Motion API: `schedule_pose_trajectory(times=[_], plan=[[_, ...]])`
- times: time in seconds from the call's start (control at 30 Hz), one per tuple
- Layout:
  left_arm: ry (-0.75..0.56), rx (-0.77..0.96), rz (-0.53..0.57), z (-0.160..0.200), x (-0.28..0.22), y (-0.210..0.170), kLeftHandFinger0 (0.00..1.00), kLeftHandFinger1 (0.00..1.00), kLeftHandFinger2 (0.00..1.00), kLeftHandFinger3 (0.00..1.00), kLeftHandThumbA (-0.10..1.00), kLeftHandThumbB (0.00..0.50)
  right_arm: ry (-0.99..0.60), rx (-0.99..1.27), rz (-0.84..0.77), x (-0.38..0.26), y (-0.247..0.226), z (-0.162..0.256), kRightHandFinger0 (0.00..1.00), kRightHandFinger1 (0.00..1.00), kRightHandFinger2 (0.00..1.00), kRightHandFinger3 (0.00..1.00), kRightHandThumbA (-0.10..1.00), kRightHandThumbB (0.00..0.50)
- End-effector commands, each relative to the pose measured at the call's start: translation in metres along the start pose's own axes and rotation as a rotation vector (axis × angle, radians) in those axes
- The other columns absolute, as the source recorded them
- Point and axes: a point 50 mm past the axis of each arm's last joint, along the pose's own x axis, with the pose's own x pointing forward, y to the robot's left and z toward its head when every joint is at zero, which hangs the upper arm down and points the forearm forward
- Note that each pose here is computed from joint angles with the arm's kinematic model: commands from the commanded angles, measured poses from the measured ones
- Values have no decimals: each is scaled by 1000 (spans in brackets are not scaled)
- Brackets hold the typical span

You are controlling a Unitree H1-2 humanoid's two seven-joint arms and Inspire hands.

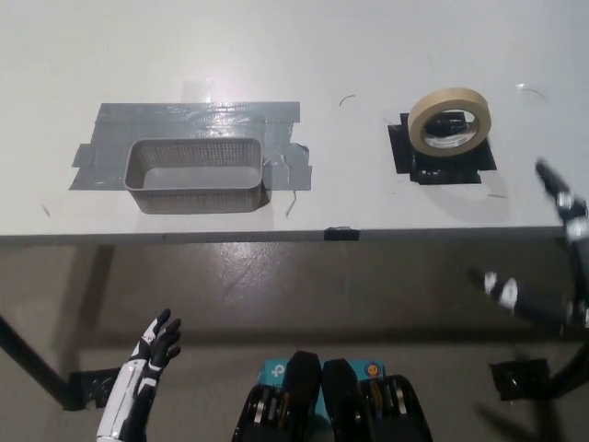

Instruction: The robot picks the tape placed on the black area with right hand and places it in the small grey container.

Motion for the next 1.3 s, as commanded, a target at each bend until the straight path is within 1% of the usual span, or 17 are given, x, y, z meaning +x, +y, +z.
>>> schedule_pose_trajectory(times=[0.0,0.07,0.13,0.2,0.3,0.33,0.43,0.5,0.7,0.77,0.93,0.97,1.0,1.03,1.17,1.2,1.27], plan=[[-42,-30,-7,5,4,4,1000,1000,1000,1000,922,177,10,-313,51,61,-22,24,1000,1000,1000,1000,932,284],[-38,-32,-7,2,4,3,1000,1000,1000,1000,926,177,26,-368,74,88,-24,20,1000,1000,1000,1000,949,300],[-26,-33,-3,-1,1,3,1000,1000,1000,1000,933,182,48,-411,93,107,-22,13,1000,1000,1000,1000,926,305],[-21,-33,-1,-2,0,5,1000,1000,1000,1000,929,195,87,-451,114,124,-19,7,1000,1000,1000,1000,929,328],[-15,-30,2,-2,1,7,1000,1000,1000,1000,934,199,115,-490,130,147,-15,2,1000,1000,1000,1000,915,329],[-16,-25,3,-1,1,8,1000,1000,1000,1000,940,193,125,-514,135,155,-12,1,1000,1000,1000,1000,909,338],[-17,-30,-3,-1,0,9,1000,1000,1000,1000,941,173,148,-567,161,177,-6,-3,1000,1000,1000,1000,937,371],[-14,-19,-3,-2,-1,8,1000,1000,1000,1000,951,184,167,-598,180,188,-1,-5,1000,1000,1000,1000,960,382],[-7,-10,-8,-6,-3,8,1000,1000,1000,1000,964,185,216,-634,211,205,11,-11,1000,1000,1000,1000,964,383],[-12,-7,-8,-7,-3,8,1000,1000,1000,1000,964,185,230,-648,224,209,14,-16,1000,1000,1000,1000,969,373],[-11,-6,-13,-7,-3,9,1000,1000,1000,1000,969,211,255,-647,245,217,18,-21,1000,1000,1000,1000,1000,386],[-14,-8,-16,-6,-2,9,1000,1000,1000,1000,963,201,260,-661,249,220,19,-21,1000,1000,1000,1000,1000,390],[-13,-8,-17,-5,-2,9,1000,1000,1000,1000,962,203,262,-670,256,222,19,-21,1000,1000,1000,1000,1000,391],[-14,-9,-18,-5,-2,9,1000,1000,1000,1000,958,195,263,-669,257,225,21,-23,1000,1000,1000,1000,1000,403],[-14,-11,-16,-5,-1,9,1000,1000,1000,1000,951,187,261,-670,259,230,21,-19,1000,1000,1000,1000,1000,398],[-13,-15,-13,-5,-1,9,1000,1000,1000,1000,947,199,262,-671,261,233,20,-17,1000,1000,1000,1000,1000,397],[-15,-18,-9,-5,-1,9,1000,1000,1000,1000,945,205,267,-671,265,236,20,-16,1000,1000,1000,1000,1000,397]])
